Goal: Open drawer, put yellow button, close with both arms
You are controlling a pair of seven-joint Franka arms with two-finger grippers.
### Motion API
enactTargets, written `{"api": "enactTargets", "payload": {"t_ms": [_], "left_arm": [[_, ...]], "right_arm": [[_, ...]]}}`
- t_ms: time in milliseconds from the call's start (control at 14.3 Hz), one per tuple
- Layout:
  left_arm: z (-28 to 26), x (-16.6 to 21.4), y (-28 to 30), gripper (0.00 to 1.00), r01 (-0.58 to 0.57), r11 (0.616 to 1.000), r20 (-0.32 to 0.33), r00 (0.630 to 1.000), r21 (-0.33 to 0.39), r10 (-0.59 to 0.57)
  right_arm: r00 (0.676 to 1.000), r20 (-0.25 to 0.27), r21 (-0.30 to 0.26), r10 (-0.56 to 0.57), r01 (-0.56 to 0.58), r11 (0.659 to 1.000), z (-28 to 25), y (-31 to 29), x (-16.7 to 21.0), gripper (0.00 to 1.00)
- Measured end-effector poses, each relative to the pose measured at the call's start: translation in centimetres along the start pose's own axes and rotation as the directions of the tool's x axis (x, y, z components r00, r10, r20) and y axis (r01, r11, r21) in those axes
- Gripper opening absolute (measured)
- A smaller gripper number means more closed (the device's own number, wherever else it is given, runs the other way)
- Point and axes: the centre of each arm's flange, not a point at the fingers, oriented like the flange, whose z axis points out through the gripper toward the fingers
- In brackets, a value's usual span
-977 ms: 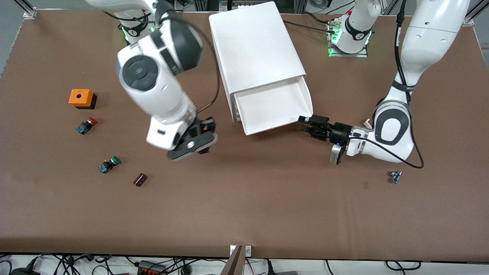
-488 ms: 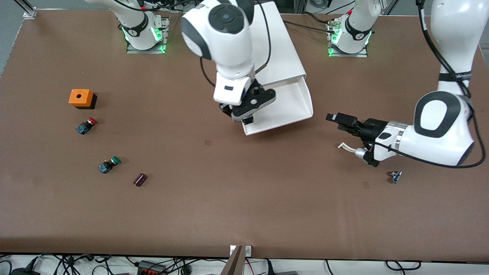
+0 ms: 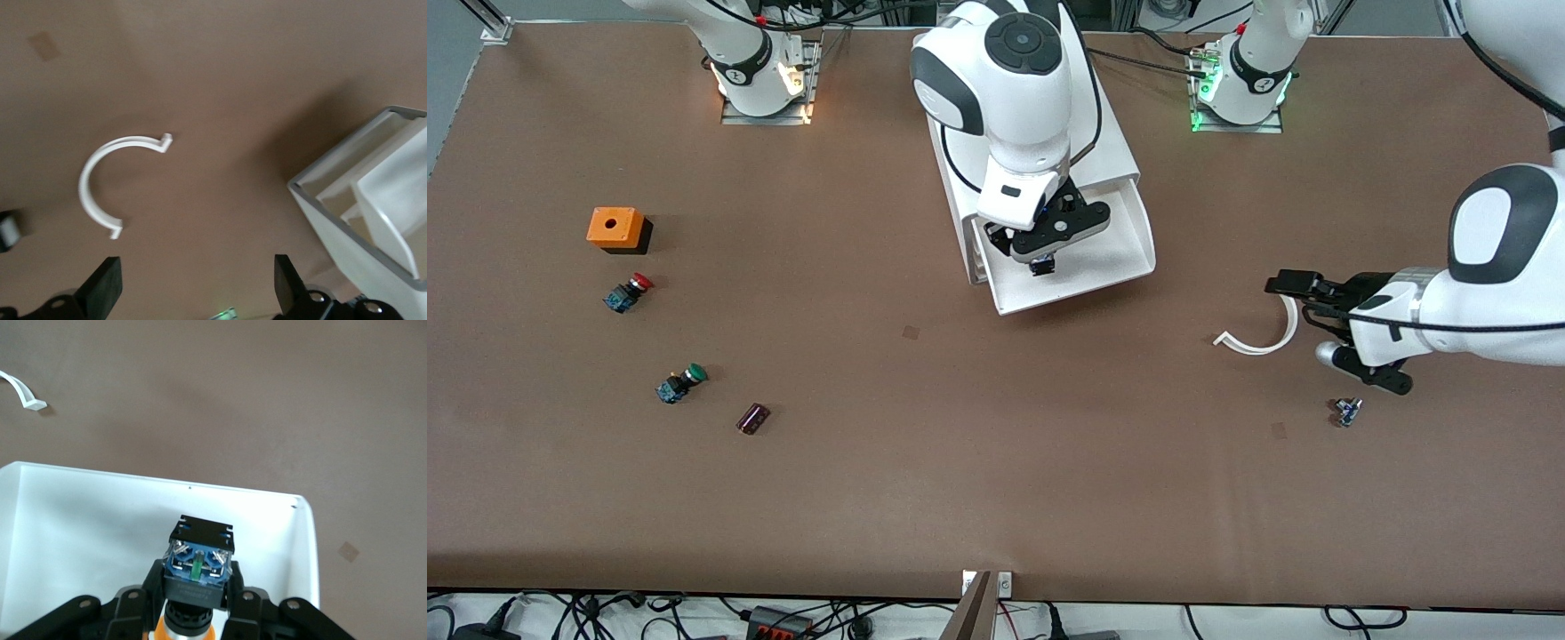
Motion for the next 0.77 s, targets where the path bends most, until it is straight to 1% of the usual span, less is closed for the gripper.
{"api": "enactTargets", "payload": {"t_ms": [140,209,279,488,767], "left_arm": [[-2.7,-0.6,0.5,1.00,-0.007,0.992,-0.018,1.000,0.130,0.010],[-3.8,-0.7,1.1,1.00,-0.014,0.985,-0.032,0.999,0.171,0.020],[-5.0,-0.8,1.9,1.00,-0.019,0.981,-0.053,0.998,0.194,0.029],[-8.0,-1.2,2.9,1.00,0.003,0.974,-0.115,0.993,0.226,0.024],[-8.3,-1.4,2.8,1.00,0.153,0.966,-0.150,0.981,0.207,-0.124]], "right_arm": [[1.000,0.018,0.008,0.004,-0.004,1.000,1.2,-0.6,-0.2,0.40],[1.000,0.026,0.014,0.012,-0.012,1.000,1.7,-0.8,-0.3,0.40],[0.999,0.030,0.018,0.023,-0.023,1.000,2.0,-0.9,-0.3,0.40],[0.999,0.038,0.029,0.029,-0.030,0.999,2.2,-1.6,-0.6,0.40],[0.999,0.046,0.037,0.017,-0.019,0.999,2.4,-2.7,-1.1,0.40]]}}
